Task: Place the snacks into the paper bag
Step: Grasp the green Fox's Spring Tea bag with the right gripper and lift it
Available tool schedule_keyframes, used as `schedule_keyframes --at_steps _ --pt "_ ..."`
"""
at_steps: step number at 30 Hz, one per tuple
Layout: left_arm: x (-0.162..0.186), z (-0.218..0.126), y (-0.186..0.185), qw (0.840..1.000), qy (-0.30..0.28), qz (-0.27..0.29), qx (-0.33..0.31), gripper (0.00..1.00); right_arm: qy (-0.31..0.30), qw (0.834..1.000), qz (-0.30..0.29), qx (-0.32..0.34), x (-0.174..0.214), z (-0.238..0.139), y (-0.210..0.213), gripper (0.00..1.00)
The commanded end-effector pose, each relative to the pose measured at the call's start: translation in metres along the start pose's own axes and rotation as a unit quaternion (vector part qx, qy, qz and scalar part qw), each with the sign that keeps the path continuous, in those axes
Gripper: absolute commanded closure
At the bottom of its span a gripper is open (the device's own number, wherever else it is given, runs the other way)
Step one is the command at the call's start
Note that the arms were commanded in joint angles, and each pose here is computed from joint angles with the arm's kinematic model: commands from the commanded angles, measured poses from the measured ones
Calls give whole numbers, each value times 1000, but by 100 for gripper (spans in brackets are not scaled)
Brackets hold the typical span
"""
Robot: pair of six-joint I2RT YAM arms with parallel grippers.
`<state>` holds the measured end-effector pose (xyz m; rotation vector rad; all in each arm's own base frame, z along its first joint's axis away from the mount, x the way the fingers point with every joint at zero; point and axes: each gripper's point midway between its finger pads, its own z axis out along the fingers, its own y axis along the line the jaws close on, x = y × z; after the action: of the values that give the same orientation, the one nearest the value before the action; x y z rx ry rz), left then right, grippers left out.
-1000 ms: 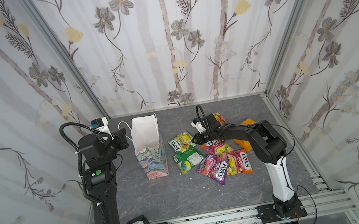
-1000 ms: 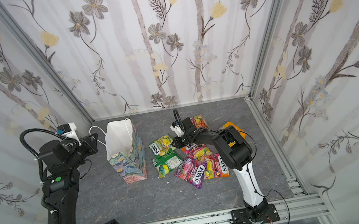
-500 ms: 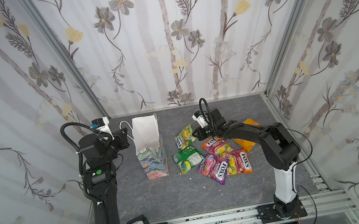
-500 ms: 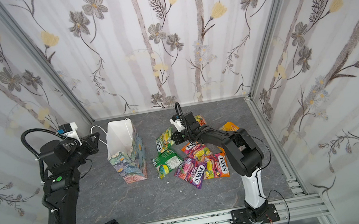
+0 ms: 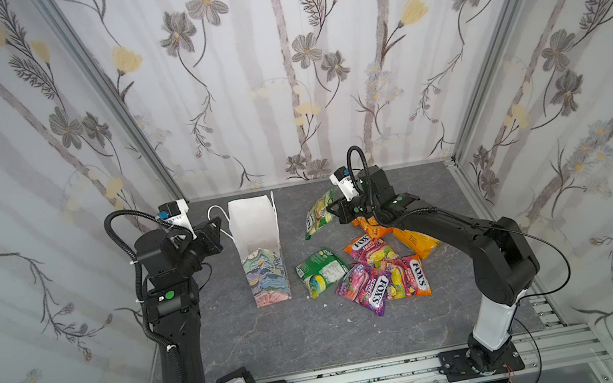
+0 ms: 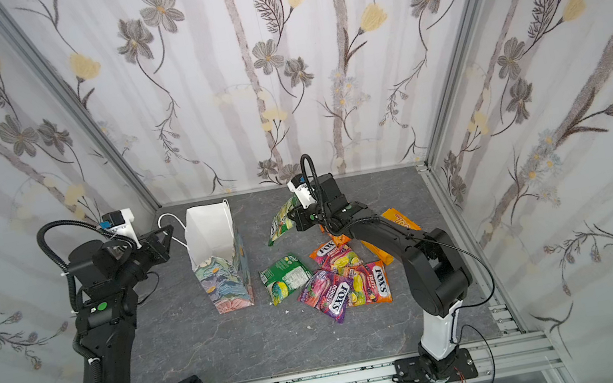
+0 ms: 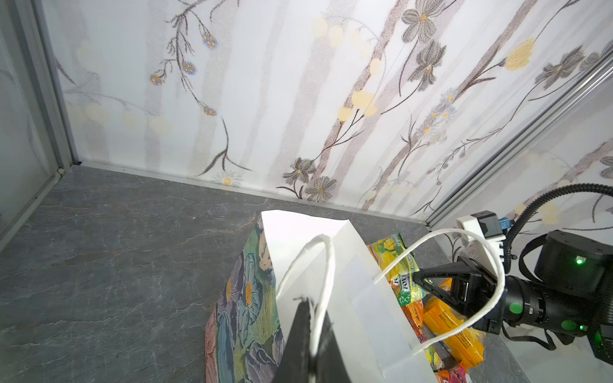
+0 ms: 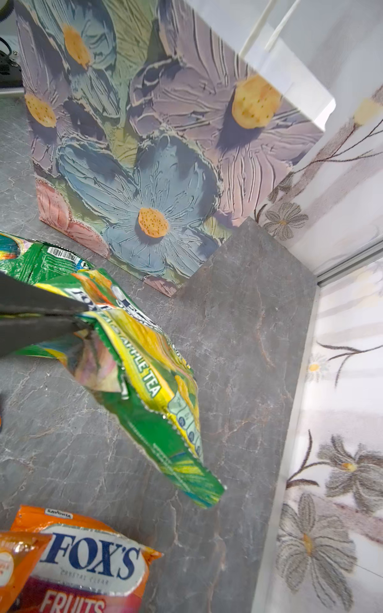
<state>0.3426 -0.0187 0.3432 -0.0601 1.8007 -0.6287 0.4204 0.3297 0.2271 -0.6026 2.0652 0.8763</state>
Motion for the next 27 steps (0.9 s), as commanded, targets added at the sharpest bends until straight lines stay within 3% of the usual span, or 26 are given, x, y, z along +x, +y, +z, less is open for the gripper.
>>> schedule_keyframes --at_steps 1,20,27 --pt "-7 0 -9 1000 -13 7 21 100 -23 999 -38 6 -26 -16 11 100" --pt "-7 -2 -10 1000 -14 10 20 100 -121 983 -139 21 -133 -73 77 100" --pt "-7 -2 -10 1000 -15 11 19 100 -194 968 -159 24 -180 -102 108 100"
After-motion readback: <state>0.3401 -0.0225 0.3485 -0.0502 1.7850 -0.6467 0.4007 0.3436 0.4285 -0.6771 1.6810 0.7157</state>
